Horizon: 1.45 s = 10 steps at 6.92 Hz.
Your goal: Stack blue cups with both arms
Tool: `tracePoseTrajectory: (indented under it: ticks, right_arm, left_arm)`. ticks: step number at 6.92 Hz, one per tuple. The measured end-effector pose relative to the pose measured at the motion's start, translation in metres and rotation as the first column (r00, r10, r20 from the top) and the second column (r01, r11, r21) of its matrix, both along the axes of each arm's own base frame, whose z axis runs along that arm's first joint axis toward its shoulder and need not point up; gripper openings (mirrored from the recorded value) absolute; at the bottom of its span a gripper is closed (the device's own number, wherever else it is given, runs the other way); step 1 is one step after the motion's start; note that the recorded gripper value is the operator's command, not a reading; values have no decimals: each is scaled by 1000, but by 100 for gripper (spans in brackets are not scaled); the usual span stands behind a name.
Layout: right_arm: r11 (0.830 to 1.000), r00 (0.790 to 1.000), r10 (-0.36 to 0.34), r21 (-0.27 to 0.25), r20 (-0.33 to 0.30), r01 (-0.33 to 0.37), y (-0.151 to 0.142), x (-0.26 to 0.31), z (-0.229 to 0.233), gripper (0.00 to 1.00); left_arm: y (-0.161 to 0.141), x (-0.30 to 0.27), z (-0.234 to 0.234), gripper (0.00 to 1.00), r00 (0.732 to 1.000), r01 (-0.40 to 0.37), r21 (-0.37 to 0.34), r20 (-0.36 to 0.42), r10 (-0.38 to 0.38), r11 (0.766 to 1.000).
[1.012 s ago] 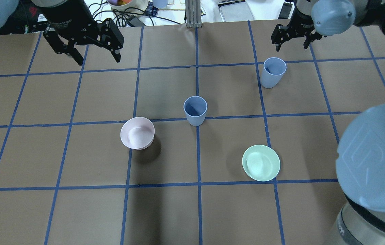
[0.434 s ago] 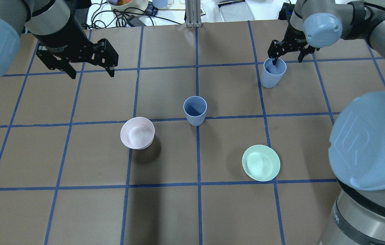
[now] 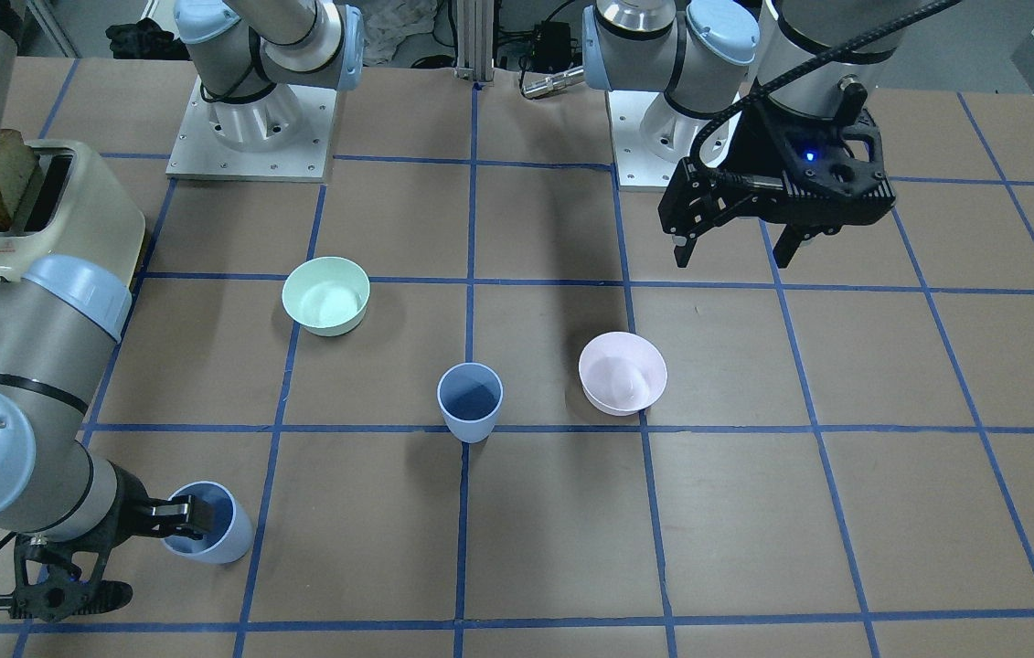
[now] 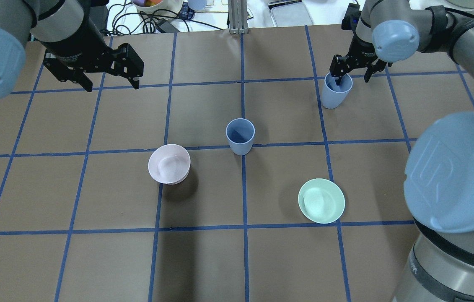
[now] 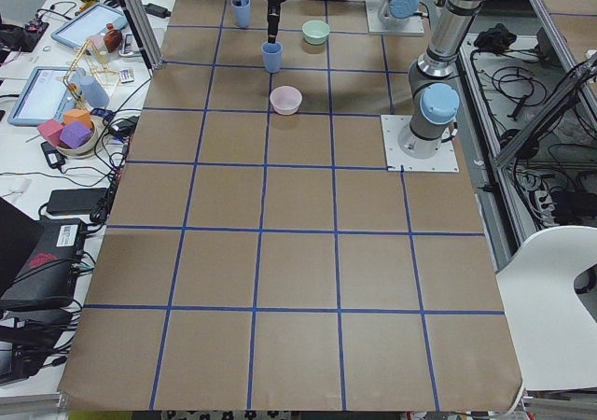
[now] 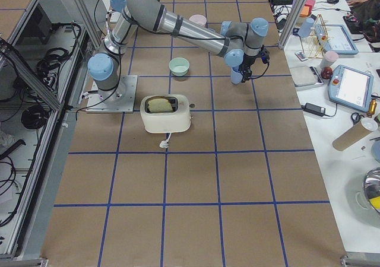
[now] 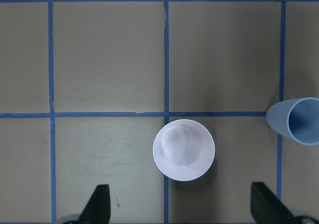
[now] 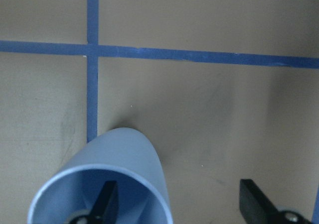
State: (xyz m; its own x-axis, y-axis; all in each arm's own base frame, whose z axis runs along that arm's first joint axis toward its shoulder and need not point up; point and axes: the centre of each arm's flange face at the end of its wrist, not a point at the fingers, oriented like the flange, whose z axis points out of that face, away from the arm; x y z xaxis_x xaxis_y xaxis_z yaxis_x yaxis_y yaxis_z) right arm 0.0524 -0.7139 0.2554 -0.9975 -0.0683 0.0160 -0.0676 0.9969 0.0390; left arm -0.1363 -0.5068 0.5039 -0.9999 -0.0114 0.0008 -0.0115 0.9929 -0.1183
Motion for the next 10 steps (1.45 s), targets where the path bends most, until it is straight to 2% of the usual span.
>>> tracePoseTrajectory:
  ticks: [3,6,8,10]
  right_arm:
    - [1000,999,-6,14,41,5,3,7,9,0]
    - [1000,998,-10,-16,68,11,17,35,55,0]
    - [998,996,-49,-42,70,52,49,112,104,0]
    - [995,994,-82,-48,74,85,96,197,139,0]
  left_arm:
    - [-1,1,9,100,1000,10,29,0,-10,1000]
    - [2,1,12,100,1000,10,44,1,-11,999]
    - [3,1,13,100,1000,12,44,2,-12,999]
    - [3,1,11,100,1000,12,47,0,-12,999]
